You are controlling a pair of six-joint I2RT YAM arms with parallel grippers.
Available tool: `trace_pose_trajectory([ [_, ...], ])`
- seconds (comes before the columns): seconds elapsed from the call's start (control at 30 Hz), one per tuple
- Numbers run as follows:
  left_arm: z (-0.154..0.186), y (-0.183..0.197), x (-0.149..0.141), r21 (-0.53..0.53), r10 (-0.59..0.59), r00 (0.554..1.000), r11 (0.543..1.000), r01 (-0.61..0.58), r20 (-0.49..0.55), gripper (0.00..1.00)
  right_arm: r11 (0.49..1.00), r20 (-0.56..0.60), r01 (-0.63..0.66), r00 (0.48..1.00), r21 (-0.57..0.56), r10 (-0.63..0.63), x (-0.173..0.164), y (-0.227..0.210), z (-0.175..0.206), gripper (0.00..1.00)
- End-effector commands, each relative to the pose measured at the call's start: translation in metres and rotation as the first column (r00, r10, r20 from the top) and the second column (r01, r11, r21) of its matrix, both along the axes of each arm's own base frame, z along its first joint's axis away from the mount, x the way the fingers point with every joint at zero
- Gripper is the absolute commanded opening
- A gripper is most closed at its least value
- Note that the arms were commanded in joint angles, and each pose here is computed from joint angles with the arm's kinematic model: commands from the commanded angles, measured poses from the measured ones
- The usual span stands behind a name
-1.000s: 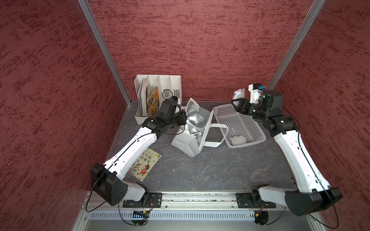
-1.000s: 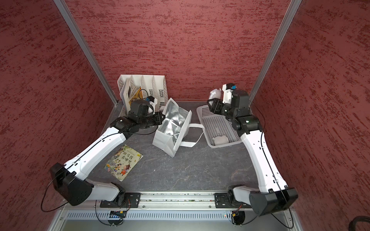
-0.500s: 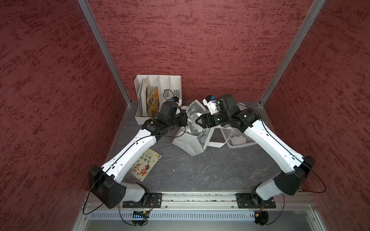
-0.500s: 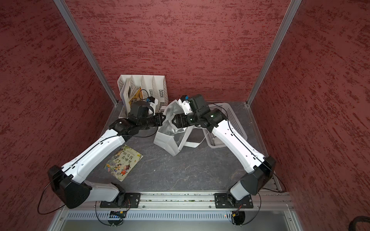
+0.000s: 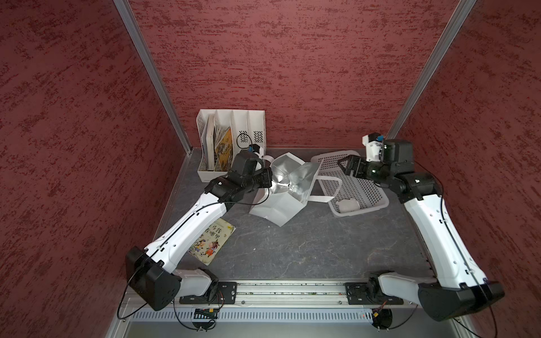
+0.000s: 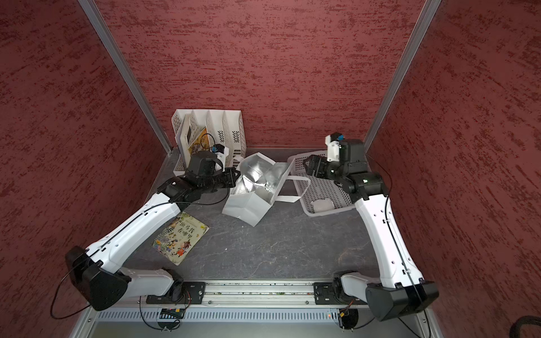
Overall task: Place the ice pack in the delivery bag
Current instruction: Pick up the ice pack from the bin.
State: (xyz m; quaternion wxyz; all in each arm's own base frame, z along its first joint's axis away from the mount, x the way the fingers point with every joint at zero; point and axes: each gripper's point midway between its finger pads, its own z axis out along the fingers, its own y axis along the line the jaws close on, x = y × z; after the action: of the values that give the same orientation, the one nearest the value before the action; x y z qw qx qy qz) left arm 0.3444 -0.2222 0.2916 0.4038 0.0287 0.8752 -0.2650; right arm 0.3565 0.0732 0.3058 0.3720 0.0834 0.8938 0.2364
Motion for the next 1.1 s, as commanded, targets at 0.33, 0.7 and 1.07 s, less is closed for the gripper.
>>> trace_pose_trajectory([
  [0.33,0.017,0.002,0.006,-0.036,-0.003,0.997,0.999,0.006,0.080,0.00,0.819,-0.655,0.525,0.537,-0.233,-0.531,-0.016,-0.079,-0.196,0.75],
  [0.7,0.017,0.006,0.007,-0.042,-0.004,0.997,0.999,0.008,0.079,0.00,0.830,-0.715,0.471,0.466,-0.298,-0.521,0.009,-0.062,-0.263,0.75],
  [1.07,0.019,0.009,0.005,-0.042,-0.009,0.997,0.999,0.012,0.081,0.00,0.854,-0.697,0.454,0.526,-0.255,-0.488,0.025,-0.057,-0.273,0.51],
])
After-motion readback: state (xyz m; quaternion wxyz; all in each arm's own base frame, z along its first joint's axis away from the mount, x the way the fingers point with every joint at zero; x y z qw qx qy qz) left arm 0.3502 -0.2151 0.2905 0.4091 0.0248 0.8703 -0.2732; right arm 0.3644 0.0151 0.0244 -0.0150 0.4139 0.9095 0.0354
